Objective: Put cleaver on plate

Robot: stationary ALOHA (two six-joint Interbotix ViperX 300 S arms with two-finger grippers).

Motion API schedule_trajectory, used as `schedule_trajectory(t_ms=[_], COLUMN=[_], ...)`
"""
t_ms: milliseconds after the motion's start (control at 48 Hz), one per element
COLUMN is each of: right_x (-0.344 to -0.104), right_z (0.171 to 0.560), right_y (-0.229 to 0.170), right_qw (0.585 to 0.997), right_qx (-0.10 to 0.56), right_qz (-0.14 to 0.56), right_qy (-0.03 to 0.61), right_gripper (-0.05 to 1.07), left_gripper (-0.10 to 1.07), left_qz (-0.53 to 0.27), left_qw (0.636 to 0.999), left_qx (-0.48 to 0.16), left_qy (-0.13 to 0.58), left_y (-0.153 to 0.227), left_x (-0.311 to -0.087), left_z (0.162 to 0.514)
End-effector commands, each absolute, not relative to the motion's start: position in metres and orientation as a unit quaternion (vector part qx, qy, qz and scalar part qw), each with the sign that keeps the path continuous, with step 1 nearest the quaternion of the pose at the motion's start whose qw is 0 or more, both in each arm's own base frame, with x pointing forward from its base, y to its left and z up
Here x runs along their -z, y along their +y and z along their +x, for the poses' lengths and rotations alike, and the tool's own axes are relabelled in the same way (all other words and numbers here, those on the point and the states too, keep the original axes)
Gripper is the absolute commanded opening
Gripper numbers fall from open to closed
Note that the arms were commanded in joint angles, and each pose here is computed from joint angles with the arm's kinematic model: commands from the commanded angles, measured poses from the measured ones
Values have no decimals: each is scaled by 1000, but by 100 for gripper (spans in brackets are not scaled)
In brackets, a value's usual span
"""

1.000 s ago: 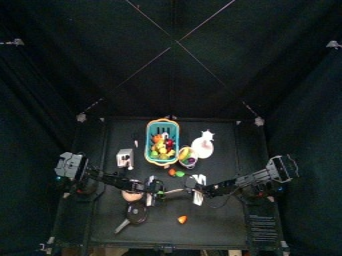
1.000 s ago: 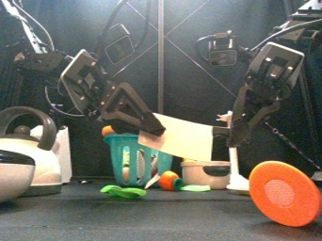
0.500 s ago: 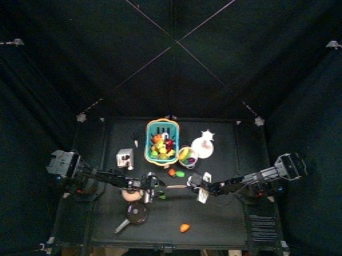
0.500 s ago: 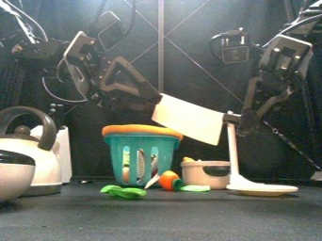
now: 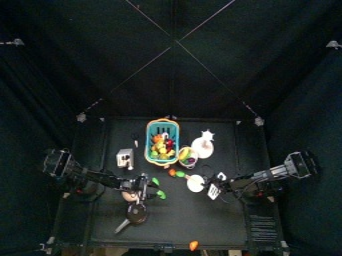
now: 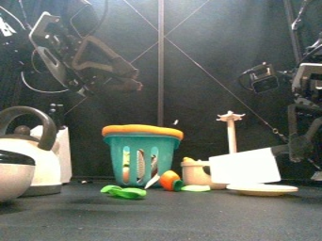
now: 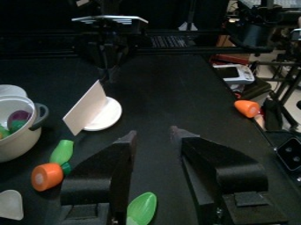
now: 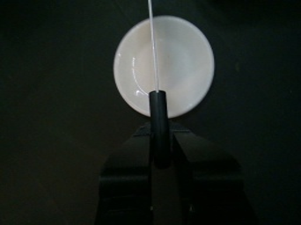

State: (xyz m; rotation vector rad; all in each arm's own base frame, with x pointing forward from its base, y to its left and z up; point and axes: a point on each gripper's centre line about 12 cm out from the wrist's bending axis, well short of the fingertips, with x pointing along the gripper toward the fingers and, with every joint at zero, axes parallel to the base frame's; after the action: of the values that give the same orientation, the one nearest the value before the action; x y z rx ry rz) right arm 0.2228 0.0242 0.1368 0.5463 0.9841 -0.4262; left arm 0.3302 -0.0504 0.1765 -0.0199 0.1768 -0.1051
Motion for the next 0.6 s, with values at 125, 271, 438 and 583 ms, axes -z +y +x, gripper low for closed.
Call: schedule_trajectory(t_ms=[125,271,438,583], right_x=[-139,-139,-139,-141], right_z=[222,223,223,223], right_y=[21,18,15,13], right_qw=[823,822,819,816], right_qx=[205,211,219,230], right_qz=[268,271,271,264], right_qy=[457,454,455,460], right_gripper=[51,64,81,90], left_gripper=[77,77,77,77], left_qz=[-11,-11,-11,-11], left_qw=[996,996,996,996], left_qx=[50,49,49,49], left_qy=[75,75,76,78], left_y=[-49,-48,-48,-48], left_x=[-183,-183,-182,-181], left_z=[332,331,331,330])
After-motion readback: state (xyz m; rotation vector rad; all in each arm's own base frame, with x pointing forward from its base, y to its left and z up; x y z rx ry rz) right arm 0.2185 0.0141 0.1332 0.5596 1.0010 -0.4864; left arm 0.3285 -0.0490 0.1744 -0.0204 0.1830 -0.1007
